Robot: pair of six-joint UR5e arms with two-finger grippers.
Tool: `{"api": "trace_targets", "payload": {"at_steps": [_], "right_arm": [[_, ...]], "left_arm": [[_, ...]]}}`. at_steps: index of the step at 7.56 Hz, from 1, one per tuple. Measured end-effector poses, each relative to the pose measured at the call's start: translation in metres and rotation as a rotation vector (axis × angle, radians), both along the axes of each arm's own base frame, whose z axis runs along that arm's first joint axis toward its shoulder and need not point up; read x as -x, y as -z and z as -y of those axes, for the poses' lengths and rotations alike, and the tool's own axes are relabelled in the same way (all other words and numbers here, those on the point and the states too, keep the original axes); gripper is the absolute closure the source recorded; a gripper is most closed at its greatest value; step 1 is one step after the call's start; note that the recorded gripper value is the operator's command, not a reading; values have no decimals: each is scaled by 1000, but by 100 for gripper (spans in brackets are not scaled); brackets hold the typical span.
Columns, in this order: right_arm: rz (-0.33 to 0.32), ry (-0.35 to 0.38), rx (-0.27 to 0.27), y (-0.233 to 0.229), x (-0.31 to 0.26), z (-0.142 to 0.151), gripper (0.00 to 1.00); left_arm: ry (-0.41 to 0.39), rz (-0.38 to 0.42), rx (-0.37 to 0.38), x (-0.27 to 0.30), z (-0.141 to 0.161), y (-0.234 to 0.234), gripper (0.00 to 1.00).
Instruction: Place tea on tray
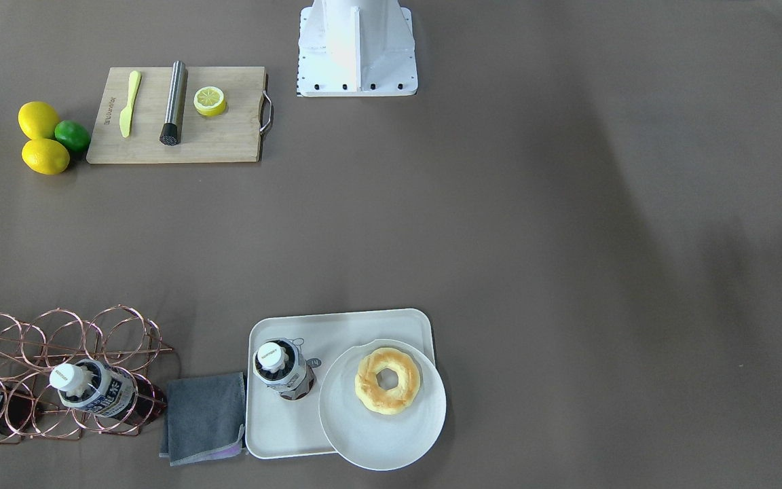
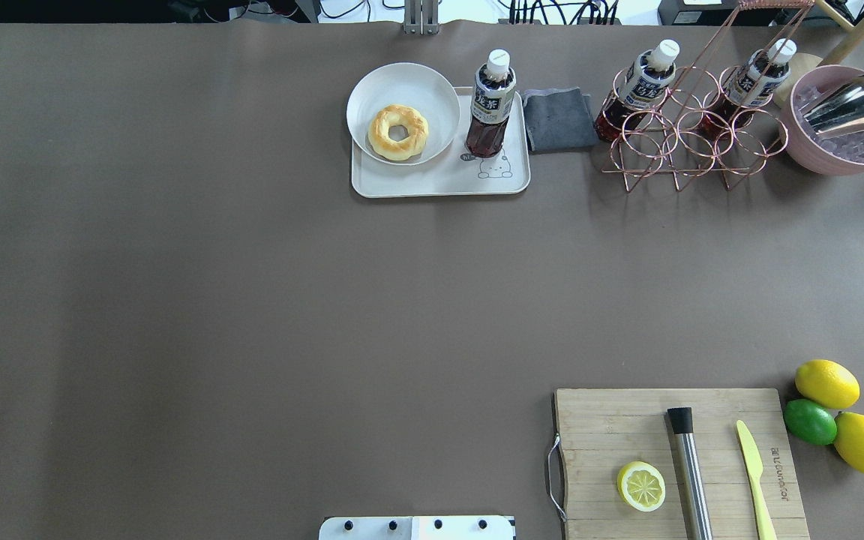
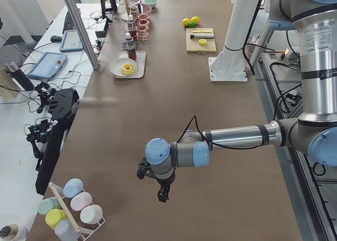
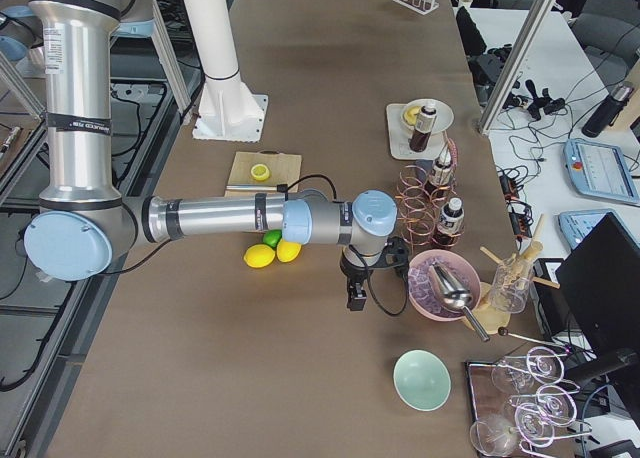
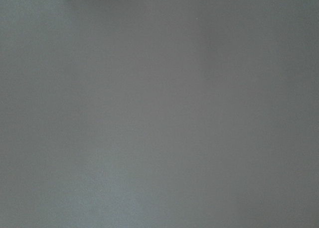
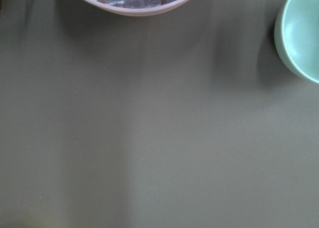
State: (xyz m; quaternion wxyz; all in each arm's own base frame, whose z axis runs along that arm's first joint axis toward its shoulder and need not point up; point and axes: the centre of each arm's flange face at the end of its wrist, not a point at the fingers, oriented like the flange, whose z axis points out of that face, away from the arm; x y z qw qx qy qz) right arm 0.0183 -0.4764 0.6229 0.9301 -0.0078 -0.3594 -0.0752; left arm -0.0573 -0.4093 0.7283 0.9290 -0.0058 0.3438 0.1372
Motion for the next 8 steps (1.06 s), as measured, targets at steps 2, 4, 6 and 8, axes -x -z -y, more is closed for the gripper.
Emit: {"api": "trace_targets", "payload": {"at_steps": [2, 4, 6, 8], "right_arm": [[0, 0, -3, 2, 0, 0, 0], [1, 1, -6, 3, 0, 0, 0], [0, 1, -9, 3, 0, 0, 0], [-3, 1, -11, 4, -1, -3, 0]], "left_arm": [[0, 0, 0, 0, 0, -1, 1], [-1, 0, 1, 0, -1, -2, 1], [1, 0, -3, 0, 2, 1, 1], [5, -3, -7, 0, 6, 4, 1]]}}
